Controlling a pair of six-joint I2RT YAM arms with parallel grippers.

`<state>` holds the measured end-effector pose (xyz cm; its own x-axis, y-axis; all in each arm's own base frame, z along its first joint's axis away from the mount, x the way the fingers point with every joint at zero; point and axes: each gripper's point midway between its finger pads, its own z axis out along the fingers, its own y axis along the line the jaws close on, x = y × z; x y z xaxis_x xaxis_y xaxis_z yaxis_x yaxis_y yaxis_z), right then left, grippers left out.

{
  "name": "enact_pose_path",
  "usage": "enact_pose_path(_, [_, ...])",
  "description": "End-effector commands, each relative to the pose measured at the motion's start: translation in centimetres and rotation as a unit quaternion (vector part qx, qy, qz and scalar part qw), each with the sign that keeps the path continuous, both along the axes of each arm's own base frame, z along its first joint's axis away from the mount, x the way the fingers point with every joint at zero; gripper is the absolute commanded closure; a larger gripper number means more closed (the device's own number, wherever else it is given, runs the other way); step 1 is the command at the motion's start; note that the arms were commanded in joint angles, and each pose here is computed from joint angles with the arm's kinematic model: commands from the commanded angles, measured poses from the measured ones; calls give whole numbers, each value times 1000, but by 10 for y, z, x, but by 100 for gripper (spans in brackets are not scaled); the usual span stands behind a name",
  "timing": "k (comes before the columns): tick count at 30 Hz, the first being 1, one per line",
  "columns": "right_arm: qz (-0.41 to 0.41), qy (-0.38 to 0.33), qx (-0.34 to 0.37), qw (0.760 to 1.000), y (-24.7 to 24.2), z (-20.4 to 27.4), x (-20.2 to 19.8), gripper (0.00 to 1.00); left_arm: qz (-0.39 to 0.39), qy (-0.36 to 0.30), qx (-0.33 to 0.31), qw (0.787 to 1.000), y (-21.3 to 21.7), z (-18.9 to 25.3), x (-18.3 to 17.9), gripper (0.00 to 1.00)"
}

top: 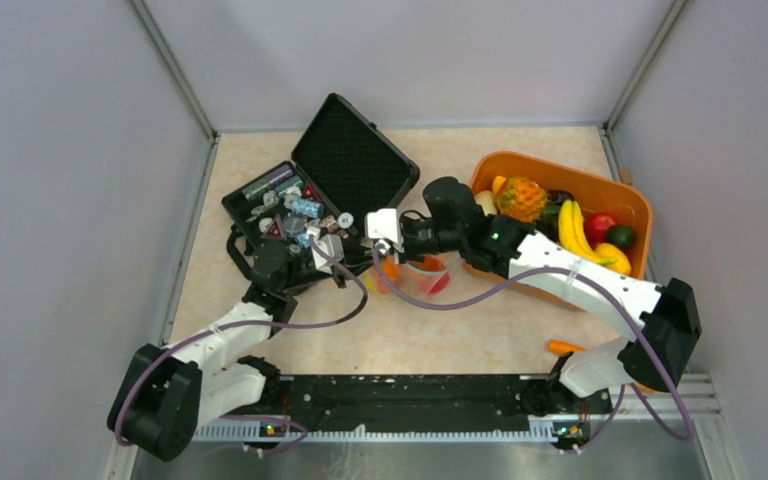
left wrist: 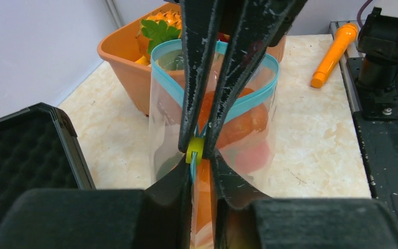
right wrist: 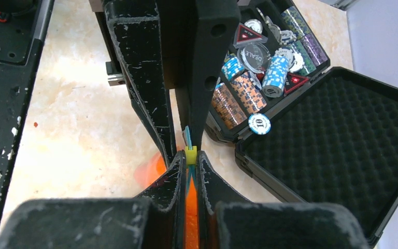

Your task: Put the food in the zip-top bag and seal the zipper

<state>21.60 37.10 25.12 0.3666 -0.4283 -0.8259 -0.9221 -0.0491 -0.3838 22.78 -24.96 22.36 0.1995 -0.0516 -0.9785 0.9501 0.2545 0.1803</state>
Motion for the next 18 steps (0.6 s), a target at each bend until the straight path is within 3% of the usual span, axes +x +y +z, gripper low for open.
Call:
enact_pose_path(1, [27,-31,69,997,7,57,-10,100,16,-37,-10,999,1,6,3,90])
enact_pose_path(3, [25,-32,69,997,7,58,-10,100,13,-40,3,999,0,2,3,100])
enact_pose_path(10, [6,-31,57,998,2,53,-5,100,75,-62,-24,995,8,7,14,100])
enact_pose_path(18, [-31,-42,-4,999,-14,37,7,100,131,-77,-36,988,22,21,23,100])
